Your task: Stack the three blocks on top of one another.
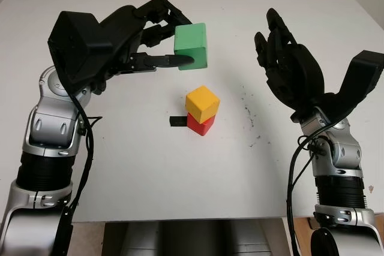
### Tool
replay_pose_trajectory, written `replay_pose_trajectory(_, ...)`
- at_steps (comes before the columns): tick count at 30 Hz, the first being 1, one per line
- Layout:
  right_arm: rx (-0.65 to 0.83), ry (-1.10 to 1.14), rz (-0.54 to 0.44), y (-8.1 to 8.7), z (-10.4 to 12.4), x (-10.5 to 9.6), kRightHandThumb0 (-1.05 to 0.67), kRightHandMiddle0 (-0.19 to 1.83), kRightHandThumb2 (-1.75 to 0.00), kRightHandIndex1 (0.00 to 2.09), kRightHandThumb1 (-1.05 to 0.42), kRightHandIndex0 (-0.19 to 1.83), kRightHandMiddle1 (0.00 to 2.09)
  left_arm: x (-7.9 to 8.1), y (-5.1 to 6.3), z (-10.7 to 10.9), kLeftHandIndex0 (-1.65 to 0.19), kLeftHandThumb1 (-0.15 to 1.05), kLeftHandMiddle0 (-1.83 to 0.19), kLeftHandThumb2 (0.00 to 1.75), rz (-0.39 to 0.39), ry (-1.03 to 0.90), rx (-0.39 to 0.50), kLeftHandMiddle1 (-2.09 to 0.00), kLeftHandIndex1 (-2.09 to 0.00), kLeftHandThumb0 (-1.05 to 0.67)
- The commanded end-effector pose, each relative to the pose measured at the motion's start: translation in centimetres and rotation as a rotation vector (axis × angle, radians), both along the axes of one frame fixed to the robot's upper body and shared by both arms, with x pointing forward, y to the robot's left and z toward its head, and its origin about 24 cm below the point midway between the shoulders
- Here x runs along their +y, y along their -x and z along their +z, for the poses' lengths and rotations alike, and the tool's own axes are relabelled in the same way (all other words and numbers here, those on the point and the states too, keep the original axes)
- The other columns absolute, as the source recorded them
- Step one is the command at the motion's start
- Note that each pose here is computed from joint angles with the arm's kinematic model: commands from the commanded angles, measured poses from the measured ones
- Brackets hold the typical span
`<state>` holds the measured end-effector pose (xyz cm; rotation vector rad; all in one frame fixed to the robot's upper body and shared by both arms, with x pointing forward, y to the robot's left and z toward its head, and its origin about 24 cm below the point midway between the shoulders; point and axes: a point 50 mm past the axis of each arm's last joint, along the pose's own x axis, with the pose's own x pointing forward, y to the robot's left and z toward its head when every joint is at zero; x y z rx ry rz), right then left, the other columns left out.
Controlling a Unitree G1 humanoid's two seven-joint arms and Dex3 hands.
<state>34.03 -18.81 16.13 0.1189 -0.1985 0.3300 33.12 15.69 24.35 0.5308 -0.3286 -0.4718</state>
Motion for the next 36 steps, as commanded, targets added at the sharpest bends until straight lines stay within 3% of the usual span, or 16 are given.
replay_pose_trajectory(1, -0.011, 0.005, -0.002, 0.2, 0.0, -0.1, -0.56, -0.18, -0.72, 0.0, -1.05, -0.19, 0.0, -0.6, 0.0, 0.1, -0.32, 1.05, -0.25, 0.14, -0.018, -0.004, -0.007, -0.05, -1.66, -0.5)
replay_pose_trajectory(14, -0.004, -0.01, -0.01, 0.1, -0.1, -0.2, -0.57, -0.16, -0.69, 0.0, -1.05, -0.19, 0.01, -1.8, 0.0, -1.4, -0.38, 1.05, -0.29, 0.16, -0.078, -0.126, 0.069, -0.07, -1.72, -0.47)
replay_pose_trajectory(36, -0.011, 0.004, -0.014, 0.1, 0.1, -0.3, -0.58, -0.14, -0.66, 0.01, -1.05, -0.19, 0.0, -1.9, -0.3, -2.3, -0.29, 1.05, -0.25, 0.19, -0.044, -0.238, 0.038, -0.05, -1.8, -0.44)
